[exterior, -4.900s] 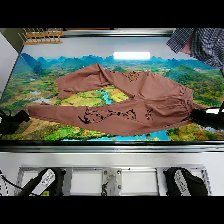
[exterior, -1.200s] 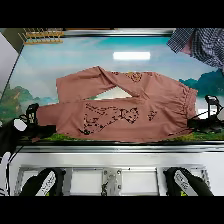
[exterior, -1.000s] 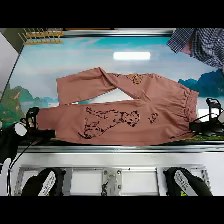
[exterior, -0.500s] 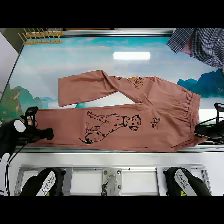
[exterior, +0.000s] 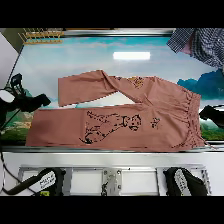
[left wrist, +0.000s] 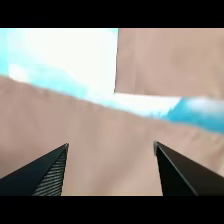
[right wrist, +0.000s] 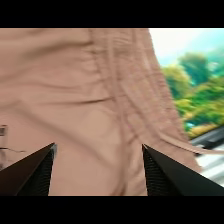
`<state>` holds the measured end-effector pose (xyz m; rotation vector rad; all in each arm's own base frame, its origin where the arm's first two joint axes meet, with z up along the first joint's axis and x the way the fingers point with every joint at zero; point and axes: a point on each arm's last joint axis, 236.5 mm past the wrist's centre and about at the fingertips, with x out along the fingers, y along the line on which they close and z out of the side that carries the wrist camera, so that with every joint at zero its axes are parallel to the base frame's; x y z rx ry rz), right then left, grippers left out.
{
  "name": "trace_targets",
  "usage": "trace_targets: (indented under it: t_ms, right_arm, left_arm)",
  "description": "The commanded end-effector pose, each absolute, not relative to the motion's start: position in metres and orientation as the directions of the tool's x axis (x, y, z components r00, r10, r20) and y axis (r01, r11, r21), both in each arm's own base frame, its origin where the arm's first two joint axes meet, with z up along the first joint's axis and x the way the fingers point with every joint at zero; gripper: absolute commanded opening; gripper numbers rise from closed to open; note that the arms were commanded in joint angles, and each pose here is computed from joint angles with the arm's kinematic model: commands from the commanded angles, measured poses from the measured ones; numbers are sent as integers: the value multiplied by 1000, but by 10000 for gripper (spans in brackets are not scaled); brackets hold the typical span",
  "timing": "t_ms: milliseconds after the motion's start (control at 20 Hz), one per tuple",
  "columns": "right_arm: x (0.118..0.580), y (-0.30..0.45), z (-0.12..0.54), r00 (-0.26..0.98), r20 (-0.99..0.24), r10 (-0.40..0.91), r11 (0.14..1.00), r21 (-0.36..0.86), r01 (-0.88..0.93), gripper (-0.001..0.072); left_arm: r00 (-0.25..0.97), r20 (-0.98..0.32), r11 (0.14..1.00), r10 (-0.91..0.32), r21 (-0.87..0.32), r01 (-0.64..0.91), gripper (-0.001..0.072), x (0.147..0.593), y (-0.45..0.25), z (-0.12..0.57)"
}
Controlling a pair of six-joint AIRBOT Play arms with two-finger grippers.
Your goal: Fold the clothes and pants, and hang the long-sleeved shirts on hangers.
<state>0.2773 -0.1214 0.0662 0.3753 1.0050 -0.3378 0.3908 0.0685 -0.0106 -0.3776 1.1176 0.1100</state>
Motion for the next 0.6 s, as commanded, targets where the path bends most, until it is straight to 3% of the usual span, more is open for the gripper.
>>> trace_targets:
  t_ms: [0, 250, 550]
  right_arm:
    - [295, -96, 81, 580, -815, 1, 890, 265, 371, 584]
    - [295, -95, 81, 580, -815, 4, 889, 268, 370, 584]
    - [291, -91, 78, 562, -827, 19, 890, 271, 368, 583]
  left_arm:
    - [450, -881, 892, -150, -317, -322, 571, 449, 75, -41]
    - [397, -884, 827, -248, -407, -388, 571, 483, 65, -82]
    - [357, -883, 823, -305, -433, -367, 571, 500, 38, -107]
